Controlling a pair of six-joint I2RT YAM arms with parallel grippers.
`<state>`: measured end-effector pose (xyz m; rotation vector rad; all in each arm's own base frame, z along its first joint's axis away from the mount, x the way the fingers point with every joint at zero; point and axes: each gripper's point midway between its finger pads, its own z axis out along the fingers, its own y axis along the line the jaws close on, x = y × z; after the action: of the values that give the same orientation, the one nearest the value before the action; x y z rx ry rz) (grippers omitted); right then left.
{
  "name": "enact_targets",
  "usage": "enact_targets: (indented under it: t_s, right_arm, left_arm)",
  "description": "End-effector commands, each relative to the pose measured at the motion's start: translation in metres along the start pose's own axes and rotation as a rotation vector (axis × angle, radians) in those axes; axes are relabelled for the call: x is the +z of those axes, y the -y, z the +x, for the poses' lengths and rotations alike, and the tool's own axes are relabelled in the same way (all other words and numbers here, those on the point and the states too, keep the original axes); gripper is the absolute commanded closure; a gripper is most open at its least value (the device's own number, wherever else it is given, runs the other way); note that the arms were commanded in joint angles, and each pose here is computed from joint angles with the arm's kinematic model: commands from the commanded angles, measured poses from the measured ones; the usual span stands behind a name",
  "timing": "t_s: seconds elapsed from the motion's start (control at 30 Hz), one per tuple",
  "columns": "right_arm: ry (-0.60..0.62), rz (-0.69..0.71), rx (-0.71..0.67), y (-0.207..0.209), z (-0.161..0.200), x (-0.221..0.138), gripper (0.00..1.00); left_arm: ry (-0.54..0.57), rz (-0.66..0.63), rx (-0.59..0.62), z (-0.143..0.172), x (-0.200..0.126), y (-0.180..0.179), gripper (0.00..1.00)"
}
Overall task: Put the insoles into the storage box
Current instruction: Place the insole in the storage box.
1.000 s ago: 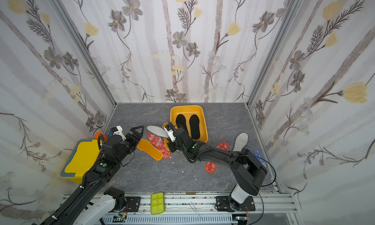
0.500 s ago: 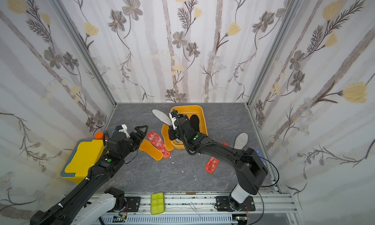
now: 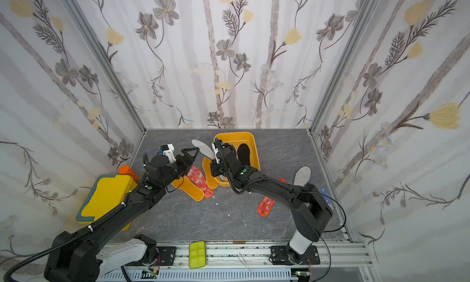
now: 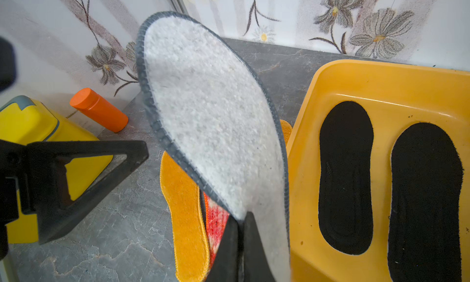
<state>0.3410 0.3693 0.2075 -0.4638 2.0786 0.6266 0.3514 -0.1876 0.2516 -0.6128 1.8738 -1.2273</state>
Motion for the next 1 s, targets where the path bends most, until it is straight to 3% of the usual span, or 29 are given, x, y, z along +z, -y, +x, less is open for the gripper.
enact_targets:
  t_s: [0.0, 0.23, 0.6, 0.97]
  right_arm:
    - [0.006, 0.004, -0.002, -0.003, -0.002, 0.001, 1.0]
    - [0.026, 0.013, -0.026, -0.007, -0.005, -0.006, 1.0]
    - [0.035, 0.009, -0.07, -0.013, -0.005, -0.01, 1.0]
    - [0.036, -0.006, -0.095, -0.021, -0.004, -0.014, 1.0]
  left_arm:
    - [0.001, 0.052, 0.026, 0.001, 0.009, 0.017, 0.09]
    - [0.001, 0.005, 0.025, 0.006, 0.016, 0.004, 0.17]
    - [0.006, -0.028, 0.04, 0.004, 0.023, -0.001, 0.5]
    - [-0.024, -0.054, 0.049, 0.009, 0.038, -0.009, 0.71]
